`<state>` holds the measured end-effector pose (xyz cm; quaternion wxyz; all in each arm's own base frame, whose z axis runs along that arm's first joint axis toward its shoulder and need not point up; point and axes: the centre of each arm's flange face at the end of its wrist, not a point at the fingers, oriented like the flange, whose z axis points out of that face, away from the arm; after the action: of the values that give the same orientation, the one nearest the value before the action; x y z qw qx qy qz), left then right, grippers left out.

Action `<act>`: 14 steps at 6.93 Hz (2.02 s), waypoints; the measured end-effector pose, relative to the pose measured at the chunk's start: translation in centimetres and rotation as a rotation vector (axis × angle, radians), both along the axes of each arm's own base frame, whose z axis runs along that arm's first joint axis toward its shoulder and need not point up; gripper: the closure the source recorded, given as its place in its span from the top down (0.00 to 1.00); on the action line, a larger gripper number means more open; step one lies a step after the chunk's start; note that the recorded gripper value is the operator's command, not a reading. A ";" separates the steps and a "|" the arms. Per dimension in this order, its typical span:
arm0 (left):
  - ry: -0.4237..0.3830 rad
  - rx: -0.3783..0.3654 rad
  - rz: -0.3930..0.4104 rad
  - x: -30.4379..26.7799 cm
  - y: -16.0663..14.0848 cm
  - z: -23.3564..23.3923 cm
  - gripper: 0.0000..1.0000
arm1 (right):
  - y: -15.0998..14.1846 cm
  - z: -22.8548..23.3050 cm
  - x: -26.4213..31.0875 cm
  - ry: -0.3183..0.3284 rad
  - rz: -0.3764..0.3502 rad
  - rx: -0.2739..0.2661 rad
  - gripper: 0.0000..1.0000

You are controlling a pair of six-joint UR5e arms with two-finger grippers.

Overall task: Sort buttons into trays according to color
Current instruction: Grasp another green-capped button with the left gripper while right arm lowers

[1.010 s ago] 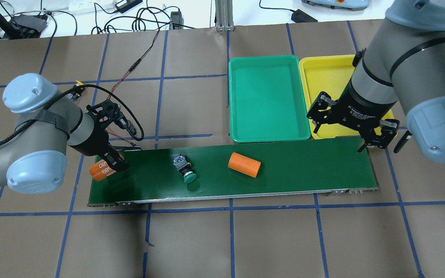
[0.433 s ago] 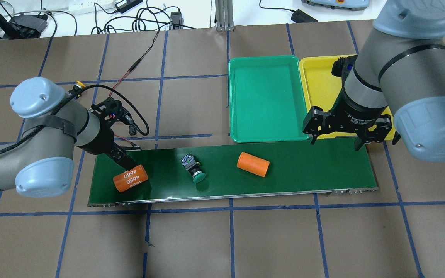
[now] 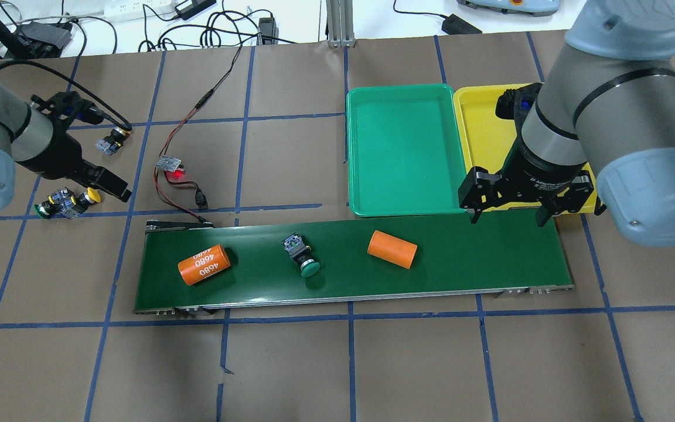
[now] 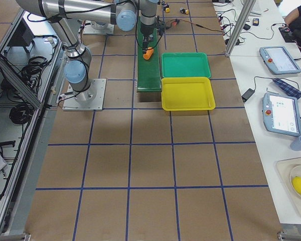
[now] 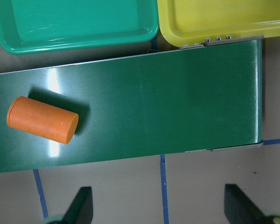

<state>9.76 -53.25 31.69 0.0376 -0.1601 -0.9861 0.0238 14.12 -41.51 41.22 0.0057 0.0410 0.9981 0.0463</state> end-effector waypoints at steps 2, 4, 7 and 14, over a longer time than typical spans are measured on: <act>-0.029 0.061 0.096 7.6 -3.1 -3.3 1.00 | -0.2 -0.3 0.0 -0.001 0.009 0.004 1.00; -0.036 0.073 0.081 13.4 -4.5 -6.4 1.00 | -0.4 -0.4 0.7 -0.010 0.024 -0.005 1.00; -0.028 0.065 -0.171 19.7 -4.8 -9.8 1.00 | -0.4 -0.4 1.5 -0.015 0.039 -0.020 1.00; -0.018 0.053 -0.342 20.5 -4.4 -12.1 0.00 | -1.9 -3.7 6.4 -0.040 0.124 -0.030 1.00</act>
<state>30.26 -57.65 19.63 0.0363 -0.3247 -0.9451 -0.0103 20.49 -43.39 37.53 0.0235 -0.0220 0.9990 0.0323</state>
